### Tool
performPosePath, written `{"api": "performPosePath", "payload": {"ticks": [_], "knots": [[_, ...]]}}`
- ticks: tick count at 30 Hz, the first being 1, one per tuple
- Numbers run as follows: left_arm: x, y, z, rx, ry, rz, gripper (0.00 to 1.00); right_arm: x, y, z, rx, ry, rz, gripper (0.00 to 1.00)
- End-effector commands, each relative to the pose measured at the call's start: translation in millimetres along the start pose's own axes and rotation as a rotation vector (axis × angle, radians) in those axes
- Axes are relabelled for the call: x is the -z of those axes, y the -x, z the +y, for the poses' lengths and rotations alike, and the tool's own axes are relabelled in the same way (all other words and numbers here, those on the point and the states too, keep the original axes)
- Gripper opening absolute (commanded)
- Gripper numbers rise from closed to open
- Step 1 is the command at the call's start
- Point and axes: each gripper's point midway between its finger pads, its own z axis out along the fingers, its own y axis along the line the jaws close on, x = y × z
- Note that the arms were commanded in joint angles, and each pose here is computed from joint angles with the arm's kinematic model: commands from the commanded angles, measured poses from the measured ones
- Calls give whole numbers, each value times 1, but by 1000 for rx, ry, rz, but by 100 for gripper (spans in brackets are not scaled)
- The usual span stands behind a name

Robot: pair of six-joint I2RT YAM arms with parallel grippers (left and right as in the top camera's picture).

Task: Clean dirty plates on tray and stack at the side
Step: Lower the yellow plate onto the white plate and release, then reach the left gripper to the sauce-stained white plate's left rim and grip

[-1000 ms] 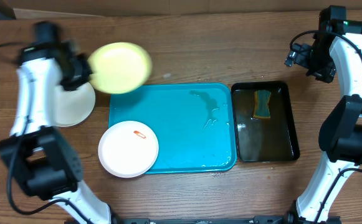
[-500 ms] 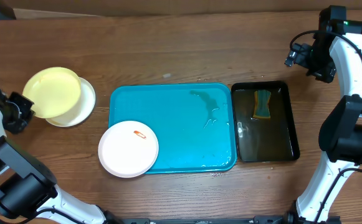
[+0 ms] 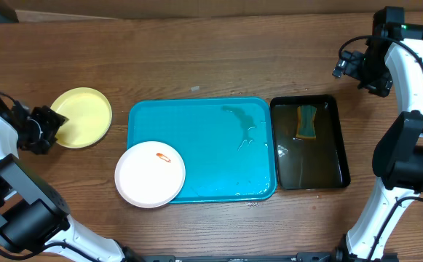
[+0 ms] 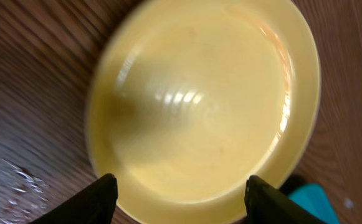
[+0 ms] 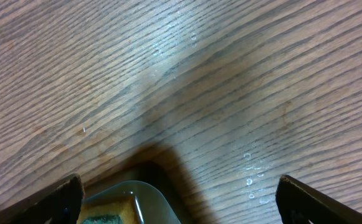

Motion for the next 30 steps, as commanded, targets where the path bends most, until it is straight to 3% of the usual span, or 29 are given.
{"api": "performPosePath", "payload": {"ticks": [1, 8, 13, 19, 24, 30], "knots": [[15, -23, -44, -85, -174, 67, 63, 8, 4, 3, -4, 9, -25, 100], [57, -67, -76, -191, -84, 72, 54, 8, 4, 3, -4, 9, -25, 100], [82, -121, -86, -302, 130, 74, 54, 8, 4, 3, -4, 9, -25, 100], [77, -159, -53, -290, 439, 106, 41, 8, 4, 3, -4, 9, -25, 100], [65, -174, -29, -267, 492, 161, 31, 8, 4, 3, -4, 9, -25, 100], [53, -190, -4, -241, 529, 223, 31, 8, 4, 3, -4, 9, -25, 100]]}}
